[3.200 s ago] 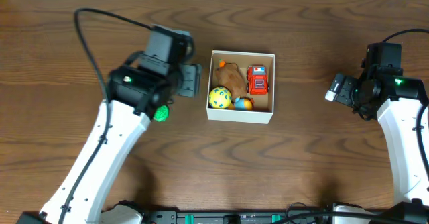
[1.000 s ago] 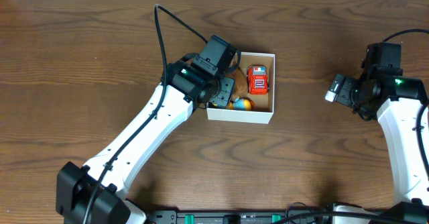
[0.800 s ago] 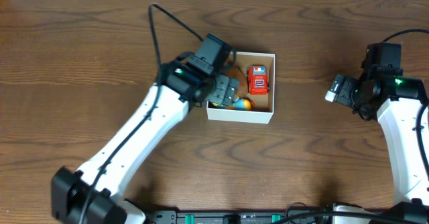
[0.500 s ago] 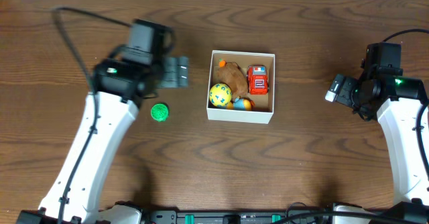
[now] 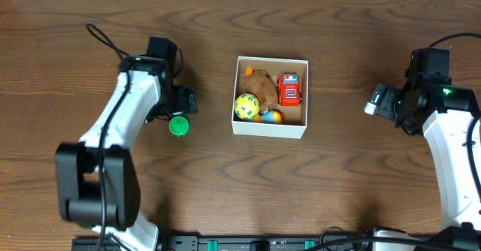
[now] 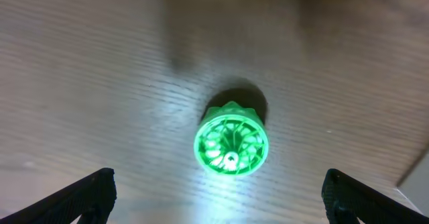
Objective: Pack container
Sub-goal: 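Withdraw the left gripper from the box toward the green ball, then lower the left gripper over the green spiky ball and grasp it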
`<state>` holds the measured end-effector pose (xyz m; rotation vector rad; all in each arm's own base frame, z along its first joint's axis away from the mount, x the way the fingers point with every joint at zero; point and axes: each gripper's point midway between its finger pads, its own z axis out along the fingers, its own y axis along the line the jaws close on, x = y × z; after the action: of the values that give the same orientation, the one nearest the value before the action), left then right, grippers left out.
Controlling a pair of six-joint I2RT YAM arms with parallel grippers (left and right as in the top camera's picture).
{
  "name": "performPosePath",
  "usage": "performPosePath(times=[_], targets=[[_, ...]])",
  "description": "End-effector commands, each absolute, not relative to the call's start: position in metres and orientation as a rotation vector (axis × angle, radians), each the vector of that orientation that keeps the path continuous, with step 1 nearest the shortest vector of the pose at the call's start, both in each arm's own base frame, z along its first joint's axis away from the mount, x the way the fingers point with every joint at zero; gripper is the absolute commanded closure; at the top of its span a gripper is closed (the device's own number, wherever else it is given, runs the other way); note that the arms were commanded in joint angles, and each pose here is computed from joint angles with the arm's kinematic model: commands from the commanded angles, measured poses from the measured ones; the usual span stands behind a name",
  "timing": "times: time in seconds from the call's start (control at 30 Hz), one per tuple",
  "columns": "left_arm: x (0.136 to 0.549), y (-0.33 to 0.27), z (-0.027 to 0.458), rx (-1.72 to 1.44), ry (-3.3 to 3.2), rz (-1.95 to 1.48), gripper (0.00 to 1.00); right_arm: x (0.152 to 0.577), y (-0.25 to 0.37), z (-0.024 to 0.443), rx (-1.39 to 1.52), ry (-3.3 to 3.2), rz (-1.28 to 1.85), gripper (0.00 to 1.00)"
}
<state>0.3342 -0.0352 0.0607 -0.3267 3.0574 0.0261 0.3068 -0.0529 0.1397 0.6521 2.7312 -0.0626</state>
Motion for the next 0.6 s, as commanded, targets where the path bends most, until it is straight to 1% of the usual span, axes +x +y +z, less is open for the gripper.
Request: performPosePath(times=[0.0, 0.13, 0.33, 0.37, 0.4, 0.47, 0.57], targets=[[0.33, -0.04, 0.041, -0.354, 3.117, -0.016, 0.02, 0.306, -0.054, 0.138, 0.642, 2.741, -0.067, 0.01], [0.325, -0.04, 0.021, -0.361, 3.179, 0.005, 0.02, 0.305, -0.054, 0.138, 0.643, 2.742, -0.068, 0.01], [0.321, -0.04, 0.003, -0.365, 3.226, 0.019, 0.01, 0.305, -0.054, 0.138, 0.643, 2.745, -0.068, 0.01], [0.321, -0.04, 0.001, -0.367, 3.23, 0.019, 0.02, 0.305, -0.054, 0.138, 0.638, 2.746, -0.069, 0.01], [0.321, -0.04, 0.001, -0.367, 3.231, 0.02, 0.07, 0.305, -0.054, 0.138, 0.638, 2.746, -0.069, 0.01], [0.32, -0.04, -0.001, -0.368, 3.236, 0.02, 0.22, 0.305, -0.054, 0.138, 0.638, 2.745, -0.069, 0.01], [0.32, -0.04, -0.001, -0.368, 3.239, 0.016, 0.32, 0.305, -0.054, 0.138, 0.637, 2.745, -0.069, 0.01]])
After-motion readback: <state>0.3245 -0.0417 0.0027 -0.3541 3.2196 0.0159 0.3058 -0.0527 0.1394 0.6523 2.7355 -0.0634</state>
